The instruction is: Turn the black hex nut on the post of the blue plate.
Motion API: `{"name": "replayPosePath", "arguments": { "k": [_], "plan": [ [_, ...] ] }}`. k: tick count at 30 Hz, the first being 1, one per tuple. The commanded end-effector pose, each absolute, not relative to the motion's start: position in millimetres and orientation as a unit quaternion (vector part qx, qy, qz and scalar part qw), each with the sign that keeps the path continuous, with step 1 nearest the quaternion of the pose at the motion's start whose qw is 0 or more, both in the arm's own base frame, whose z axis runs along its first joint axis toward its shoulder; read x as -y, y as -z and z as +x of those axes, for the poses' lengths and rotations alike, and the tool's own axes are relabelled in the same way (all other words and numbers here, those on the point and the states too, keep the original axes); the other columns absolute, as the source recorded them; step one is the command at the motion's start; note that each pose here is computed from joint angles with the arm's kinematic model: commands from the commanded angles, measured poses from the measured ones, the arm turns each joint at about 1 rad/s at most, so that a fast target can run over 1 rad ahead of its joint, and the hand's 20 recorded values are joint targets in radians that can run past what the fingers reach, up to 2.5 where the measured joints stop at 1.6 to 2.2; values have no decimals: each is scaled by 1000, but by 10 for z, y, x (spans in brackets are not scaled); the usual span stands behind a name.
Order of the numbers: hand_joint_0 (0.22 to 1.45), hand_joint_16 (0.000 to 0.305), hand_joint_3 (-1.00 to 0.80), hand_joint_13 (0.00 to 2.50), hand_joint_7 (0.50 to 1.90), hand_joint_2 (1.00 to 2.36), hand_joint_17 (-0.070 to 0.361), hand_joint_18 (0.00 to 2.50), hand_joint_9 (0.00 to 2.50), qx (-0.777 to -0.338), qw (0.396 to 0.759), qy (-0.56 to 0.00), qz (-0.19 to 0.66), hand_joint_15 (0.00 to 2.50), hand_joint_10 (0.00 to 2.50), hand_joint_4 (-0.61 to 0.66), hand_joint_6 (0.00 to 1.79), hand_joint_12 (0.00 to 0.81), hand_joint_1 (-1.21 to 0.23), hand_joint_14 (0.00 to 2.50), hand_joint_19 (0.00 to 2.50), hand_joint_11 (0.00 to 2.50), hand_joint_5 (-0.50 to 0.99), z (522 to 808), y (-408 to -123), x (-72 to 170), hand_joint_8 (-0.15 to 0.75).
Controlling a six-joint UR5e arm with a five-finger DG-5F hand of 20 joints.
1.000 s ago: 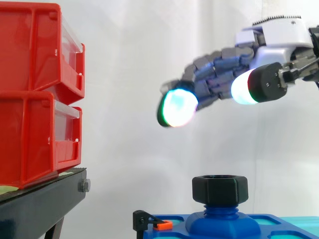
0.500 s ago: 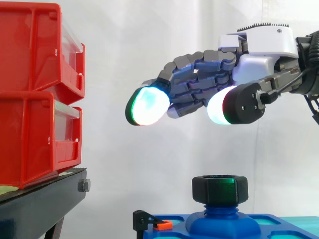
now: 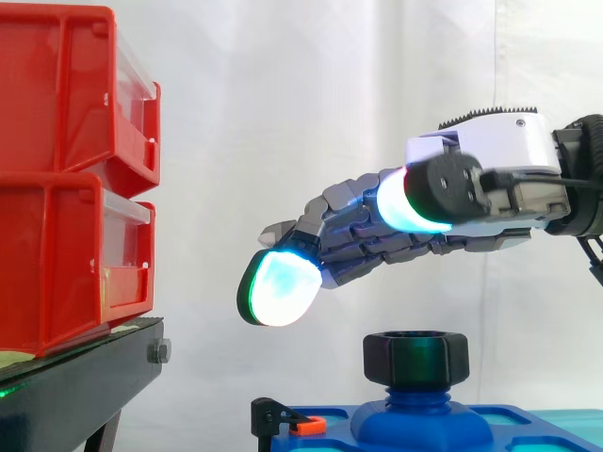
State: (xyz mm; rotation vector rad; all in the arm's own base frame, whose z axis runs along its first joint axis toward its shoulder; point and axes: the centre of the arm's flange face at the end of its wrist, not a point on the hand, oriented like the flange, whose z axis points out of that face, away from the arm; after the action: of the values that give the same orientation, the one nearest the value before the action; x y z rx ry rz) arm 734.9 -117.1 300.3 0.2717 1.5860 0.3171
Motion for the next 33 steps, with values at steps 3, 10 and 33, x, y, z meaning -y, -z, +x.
{"name": "replayPosePath", "arguments": {
  "k": [3, 10, 33],
  "plan": [
    [376, 60, -500, 0, 643, 1000, 136, 0, 0, -710, 679, -143, 121, 0, 0, 64, 501, 424, 28, 0, 249, 0, -300, 7345, -2994, 1149, 225],
    [379, 61, -500, 0, 699, 1000, 136, 0, 0, -717, 669, -148, 125, 0, 0, 48, 502, 412, -317, 0, 249, 0, -300, 7330, -2972, 1093, 223],
    [350, 64, -500, 0, 707, 1000, 143, 0, 0, -737, 648, -146, 127, 0, 0, 38, 502, 428, -584, 0, 258, 0, -300, 7283, -3015, 1061, 229]
  ]
}}
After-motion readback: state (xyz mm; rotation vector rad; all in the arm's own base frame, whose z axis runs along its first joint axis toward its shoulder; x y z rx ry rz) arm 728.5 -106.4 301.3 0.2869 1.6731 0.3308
